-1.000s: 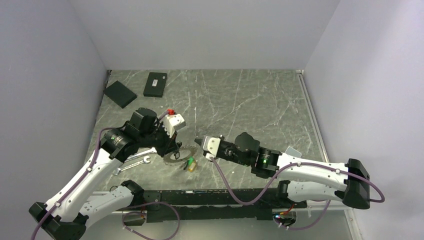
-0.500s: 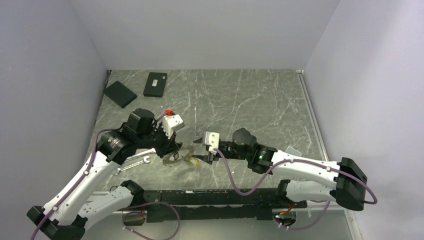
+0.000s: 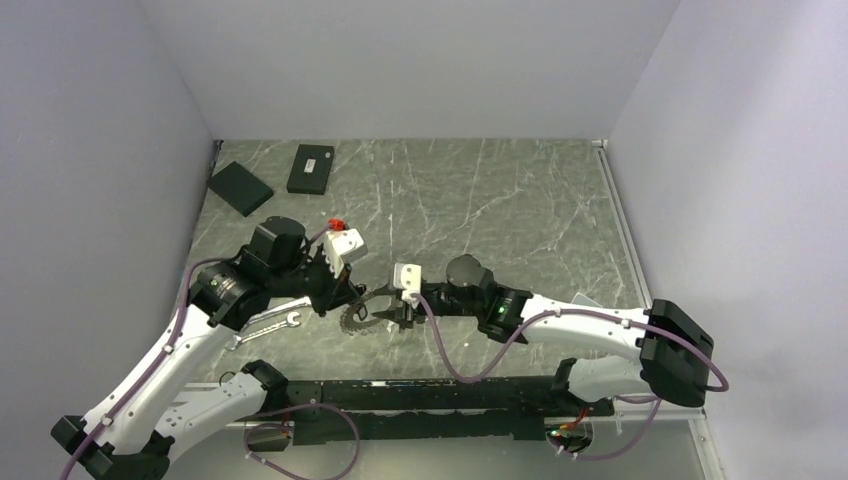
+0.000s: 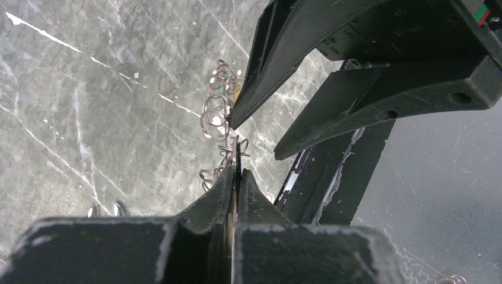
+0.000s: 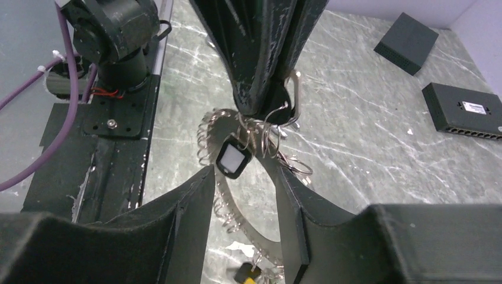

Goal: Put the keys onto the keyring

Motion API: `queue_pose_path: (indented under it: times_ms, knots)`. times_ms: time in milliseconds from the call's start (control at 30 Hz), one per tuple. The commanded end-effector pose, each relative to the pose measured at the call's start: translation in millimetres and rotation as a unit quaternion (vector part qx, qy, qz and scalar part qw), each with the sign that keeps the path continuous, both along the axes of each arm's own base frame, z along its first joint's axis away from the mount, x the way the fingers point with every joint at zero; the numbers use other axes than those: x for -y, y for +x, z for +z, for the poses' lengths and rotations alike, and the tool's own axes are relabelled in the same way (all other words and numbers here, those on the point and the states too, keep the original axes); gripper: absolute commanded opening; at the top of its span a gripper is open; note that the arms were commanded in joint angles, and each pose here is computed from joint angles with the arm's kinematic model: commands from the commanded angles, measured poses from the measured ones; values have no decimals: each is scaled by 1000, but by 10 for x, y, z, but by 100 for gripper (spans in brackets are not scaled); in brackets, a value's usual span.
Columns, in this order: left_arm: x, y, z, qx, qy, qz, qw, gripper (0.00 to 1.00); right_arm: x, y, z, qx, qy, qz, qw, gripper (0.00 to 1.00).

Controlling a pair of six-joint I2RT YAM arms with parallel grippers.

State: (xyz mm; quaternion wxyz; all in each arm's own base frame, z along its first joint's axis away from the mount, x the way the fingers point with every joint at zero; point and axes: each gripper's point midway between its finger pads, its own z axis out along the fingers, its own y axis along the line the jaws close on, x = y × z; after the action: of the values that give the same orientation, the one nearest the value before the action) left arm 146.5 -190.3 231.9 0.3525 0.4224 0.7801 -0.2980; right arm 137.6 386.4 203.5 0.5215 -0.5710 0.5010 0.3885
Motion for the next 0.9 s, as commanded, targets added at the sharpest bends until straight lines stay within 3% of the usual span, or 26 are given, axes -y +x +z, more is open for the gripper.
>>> queue_pose_path:
  times_ms: [0, 300, 533, 767, 867]
  knots:
    - [102, 30, 318, 50, -43, -25, 998, 0, -148, 120, 454, 24, 60, -11, 998, 44]
    - [117, 10, 316, 49, -50, -29, 997, 0, -200, 154, 524, 30, 68, -12, 997, 41]
    - [117, -6, 314, 50, -54, -30, 997, 0, -264, 124, 484, 24, 62, 4, 998, 31]
    - [111, -15, 290, 47, -52, -30, 997, 0, -274, 129, 501, 28, 66, 5, 997, 1]
    - [103, -21, 280, 46, -52, -29, 997, 0, -263, 129, 505, 29, 67, 3, 997, 0]
